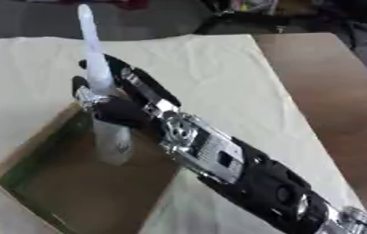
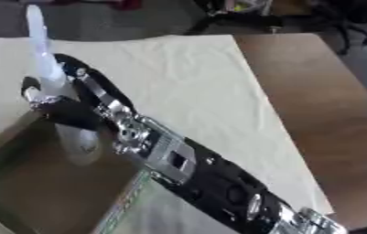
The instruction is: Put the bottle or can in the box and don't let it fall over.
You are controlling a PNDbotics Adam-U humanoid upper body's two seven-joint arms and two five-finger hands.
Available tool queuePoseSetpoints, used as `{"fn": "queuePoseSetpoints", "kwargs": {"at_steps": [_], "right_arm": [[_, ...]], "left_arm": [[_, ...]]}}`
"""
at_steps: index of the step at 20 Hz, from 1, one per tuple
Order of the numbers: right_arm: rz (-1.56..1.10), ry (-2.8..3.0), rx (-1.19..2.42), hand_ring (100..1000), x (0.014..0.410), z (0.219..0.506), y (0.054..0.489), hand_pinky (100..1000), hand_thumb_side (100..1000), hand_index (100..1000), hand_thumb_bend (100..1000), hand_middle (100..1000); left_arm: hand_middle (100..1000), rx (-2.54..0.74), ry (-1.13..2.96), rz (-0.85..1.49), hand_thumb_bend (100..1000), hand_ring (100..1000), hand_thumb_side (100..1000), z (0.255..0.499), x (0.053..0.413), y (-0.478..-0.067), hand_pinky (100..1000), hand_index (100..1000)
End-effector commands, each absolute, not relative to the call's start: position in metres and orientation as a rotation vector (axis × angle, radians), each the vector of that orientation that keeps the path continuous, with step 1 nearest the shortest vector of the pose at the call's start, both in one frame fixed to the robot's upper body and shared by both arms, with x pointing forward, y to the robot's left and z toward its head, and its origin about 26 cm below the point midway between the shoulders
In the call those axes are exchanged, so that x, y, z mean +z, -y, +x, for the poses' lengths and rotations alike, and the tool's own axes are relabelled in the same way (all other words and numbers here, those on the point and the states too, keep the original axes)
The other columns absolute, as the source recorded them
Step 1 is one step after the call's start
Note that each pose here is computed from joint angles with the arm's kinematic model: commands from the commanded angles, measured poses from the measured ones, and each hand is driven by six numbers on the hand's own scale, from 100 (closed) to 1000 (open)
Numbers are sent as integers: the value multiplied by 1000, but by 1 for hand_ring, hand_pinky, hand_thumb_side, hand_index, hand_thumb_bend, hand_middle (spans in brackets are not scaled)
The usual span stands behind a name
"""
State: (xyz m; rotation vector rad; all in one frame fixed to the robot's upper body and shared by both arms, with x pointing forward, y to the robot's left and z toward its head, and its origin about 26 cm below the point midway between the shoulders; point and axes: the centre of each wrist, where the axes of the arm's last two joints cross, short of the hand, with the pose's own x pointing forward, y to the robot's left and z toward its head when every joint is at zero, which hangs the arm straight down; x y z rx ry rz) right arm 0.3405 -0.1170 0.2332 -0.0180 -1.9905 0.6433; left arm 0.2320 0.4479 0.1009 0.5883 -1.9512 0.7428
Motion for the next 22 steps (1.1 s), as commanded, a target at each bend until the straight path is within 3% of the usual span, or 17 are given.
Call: {"fn": "queuePoseSetpoints", "kwargs": {"at_steps": [1, 15, 17, 22], "right_arm": [[-43, 2027, 648, 1000, 252, 331, 124, 1000, 511, 885, 100, 1000], [-47, 1991, 745, 1000, 282, 295, 138, 1000, 545, 910, 100, 1000], [-39, 1979, 768, 1000, 280, 294, 138, 1000, 621, 928, 100, 1000], [-23, 1965, 836, 1000, 278, 295, 144, 1000, 651, 941, 100, 1000]], "left_arm": [[1000, 720, 1971, 629, 100, 1000, 646, 228, 111, -455, 1000, 675], [1000, 716, 1962, 645, 100, 1000, 645, 225, 110, -457, 1000, 675], [1000, 716, 1961, 647, 100, 1000, 645, 225, 110, -458, 1000, 675], [1000, 714, 1960, 650, 100, 1000, 645, 224, 110, -458, 1000, 675]]}}
